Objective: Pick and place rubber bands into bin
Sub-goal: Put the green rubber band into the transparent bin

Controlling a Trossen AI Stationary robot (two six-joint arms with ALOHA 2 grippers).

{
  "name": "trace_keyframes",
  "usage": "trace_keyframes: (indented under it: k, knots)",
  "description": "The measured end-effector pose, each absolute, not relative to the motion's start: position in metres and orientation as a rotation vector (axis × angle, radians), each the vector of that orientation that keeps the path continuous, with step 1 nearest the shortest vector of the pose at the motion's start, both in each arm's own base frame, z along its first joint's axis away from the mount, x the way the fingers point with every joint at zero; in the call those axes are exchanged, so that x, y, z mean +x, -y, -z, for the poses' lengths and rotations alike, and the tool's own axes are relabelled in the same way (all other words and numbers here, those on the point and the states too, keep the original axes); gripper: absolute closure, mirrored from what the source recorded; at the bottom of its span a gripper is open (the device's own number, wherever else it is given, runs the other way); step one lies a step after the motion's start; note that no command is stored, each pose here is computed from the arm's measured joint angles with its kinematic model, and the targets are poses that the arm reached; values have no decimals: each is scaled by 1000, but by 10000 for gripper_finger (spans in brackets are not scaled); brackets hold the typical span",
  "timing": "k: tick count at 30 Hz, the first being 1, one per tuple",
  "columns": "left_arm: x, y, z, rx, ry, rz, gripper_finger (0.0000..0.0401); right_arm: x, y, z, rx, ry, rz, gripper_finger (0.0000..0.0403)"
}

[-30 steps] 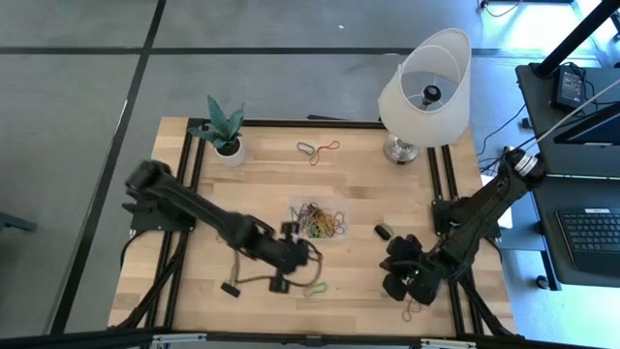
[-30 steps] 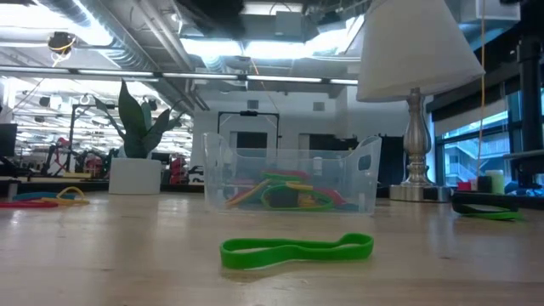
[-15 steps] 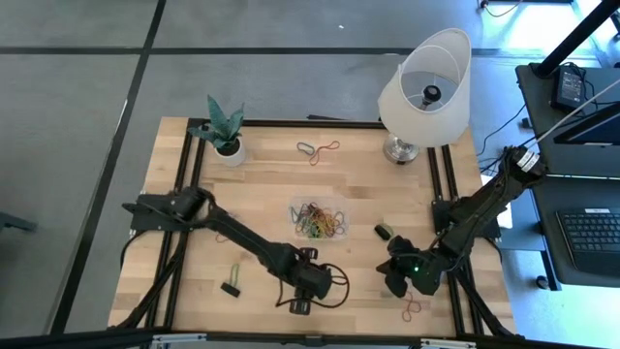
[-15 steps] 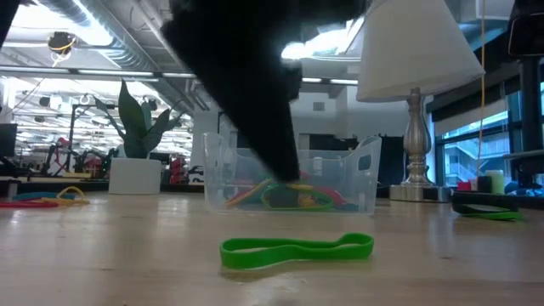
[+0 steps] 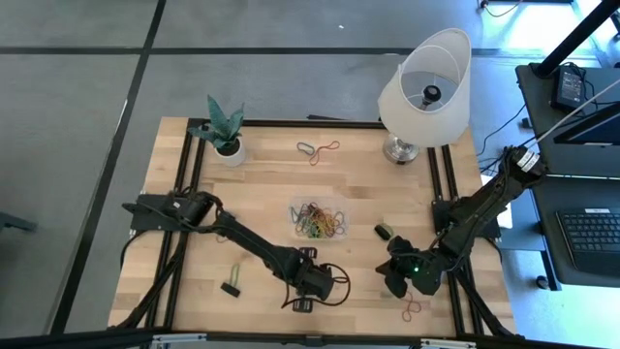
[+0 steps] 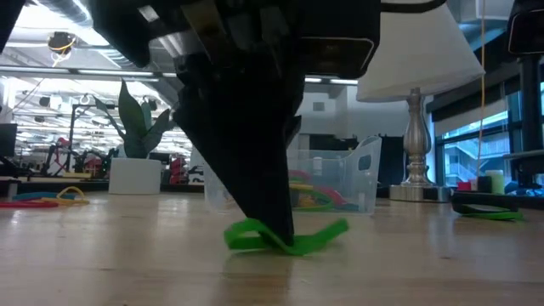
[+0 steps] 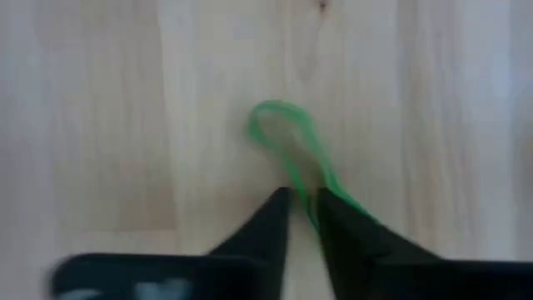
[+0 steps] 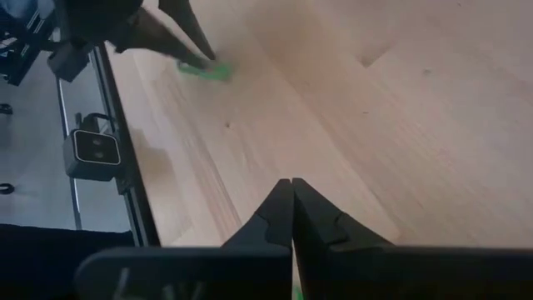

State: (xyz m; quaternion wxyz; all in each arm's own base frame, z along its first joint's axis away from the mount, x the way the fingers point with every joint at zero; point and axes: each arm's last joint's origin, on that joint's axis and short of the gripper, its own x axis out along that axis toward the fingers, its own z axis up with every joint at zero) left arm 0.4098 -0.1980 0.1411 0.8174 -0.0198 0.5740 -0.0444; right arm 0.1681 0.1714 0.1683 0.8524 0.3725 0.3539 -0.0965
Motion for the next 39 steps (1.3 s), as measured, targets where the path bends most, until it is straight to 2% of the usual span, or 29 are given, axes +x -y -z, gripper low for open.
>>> trace_keyframes:
  k: [2,4,7,11,18,21,26,33,39]
  knots:
    - [409,200,-141,-31,-1220,89,384,168,-171,-168,785,-745,203,403]
    - [409,203,-144,-26,-1229,102,395,168,-171,-168,784,-745,203,403]
    - [406,204,-158,7,-1282,125,398,168,-171,-168,784,-745,203,403]
    - [407,190,-206,90,-1229,133,399,168,-172,-168,785,-745,202,403]
    - [400,142,-271,135,-1132,73,399,169,-172,-169,796,-737,194,403]
    - [400,111,-285,174,-1125,15,399,169,-172,-169,797,-734,195,403]
    - [410,68,-279,184,-1147,-13,399,170,-171,-170,787,-673,228,403]
    - [419,29,-230,203,-1286,-8,399,171,-170,-171,818,-625,269,403]
    - [432,15,-198,157,-1276,26,399,174,-167,-171,844,-611,284,402]
